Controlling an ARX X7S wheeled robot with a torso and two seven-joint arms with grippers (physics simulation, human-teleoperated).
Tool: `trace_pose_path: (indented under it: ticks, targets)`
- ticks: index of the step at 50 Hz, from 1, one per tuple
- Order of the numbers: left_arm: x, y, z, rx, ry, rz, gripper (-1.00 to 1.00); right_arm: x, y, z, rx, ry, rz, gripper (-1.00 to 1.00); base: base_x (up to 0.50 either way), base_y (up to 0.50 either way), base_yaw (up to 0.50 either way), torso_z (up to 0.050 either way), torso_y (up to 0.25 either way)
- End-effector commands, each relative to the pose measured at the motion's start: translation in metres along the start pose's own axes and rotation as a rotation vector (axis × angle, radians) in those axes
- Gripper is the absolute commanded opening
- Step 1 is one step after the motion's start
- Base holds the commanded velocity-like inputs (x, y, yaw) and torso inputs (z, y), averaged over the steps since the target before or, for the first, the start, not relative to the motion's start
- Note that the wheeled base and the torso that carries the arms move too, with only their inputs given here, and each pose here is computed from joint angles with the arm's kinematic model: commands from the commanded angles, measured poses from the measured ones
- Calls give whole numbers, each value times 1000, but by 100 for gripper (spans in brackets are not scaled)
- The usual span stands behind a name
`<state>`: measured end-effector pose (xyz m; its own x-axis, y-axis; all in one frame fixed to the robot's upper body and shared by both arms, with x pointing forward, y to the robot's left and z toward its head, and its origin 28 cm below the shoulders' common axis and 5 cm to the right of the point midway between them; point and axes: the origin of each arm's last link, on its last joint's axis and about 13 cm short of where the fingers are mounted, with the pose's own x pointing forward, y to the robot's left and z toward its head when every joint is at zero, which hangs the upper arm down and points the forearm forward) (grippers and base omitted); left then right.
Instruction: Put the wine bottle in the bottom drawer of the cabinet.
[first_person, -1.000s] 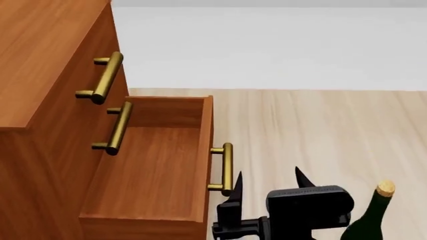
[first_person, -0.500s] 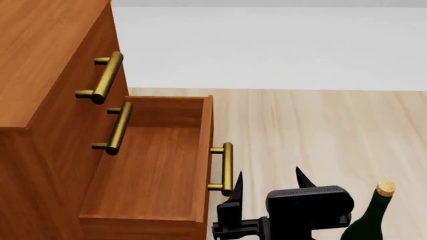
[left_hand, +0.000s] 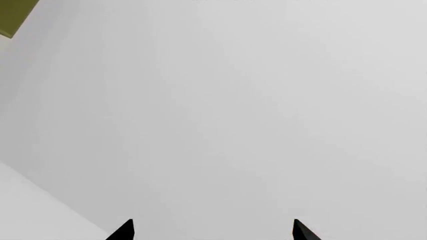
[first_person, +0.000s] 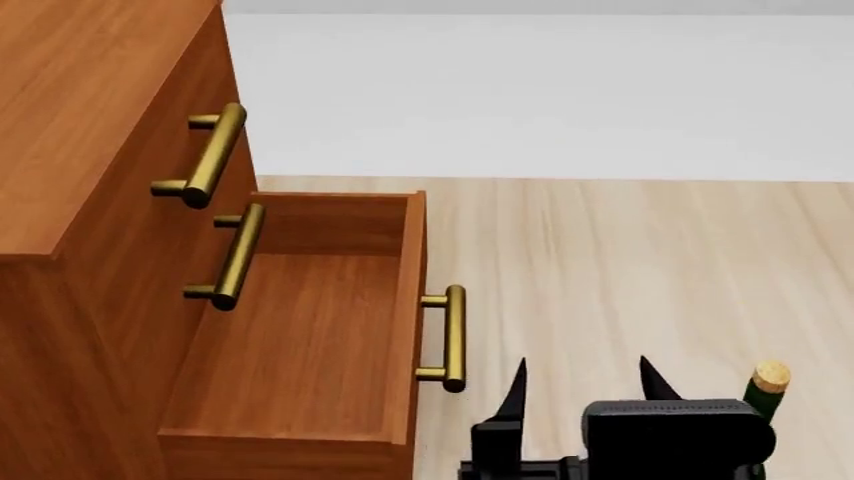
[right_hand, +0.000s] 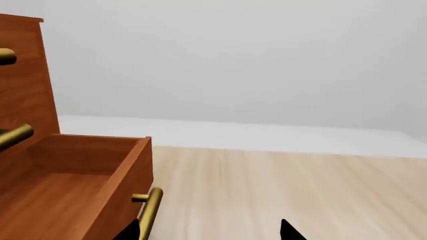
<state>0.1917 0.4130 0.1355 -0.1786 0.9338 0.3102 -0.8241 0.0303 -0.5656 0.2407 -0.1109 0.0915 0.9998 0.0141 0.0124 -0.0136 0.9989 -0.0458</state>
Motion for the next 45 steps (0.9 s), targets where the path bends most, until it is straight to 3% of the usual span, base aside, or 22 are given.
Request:
trace_pose_path:
  ticks: [1,21,45]
  targets:
    - [-2,2,-1,-2,0,-2,100,-19,-11,5,16,14,-47,100,0,0,0,0,0]
    - [-6,2,15,-1,-1,-1,100,-42,-29,4,40,61,-128,100,0,0,0,0,0]
    - [-5,1,13,1,0,-1,100,-58,-53,15,-4,87,-269,100,0,0,0,0,0]
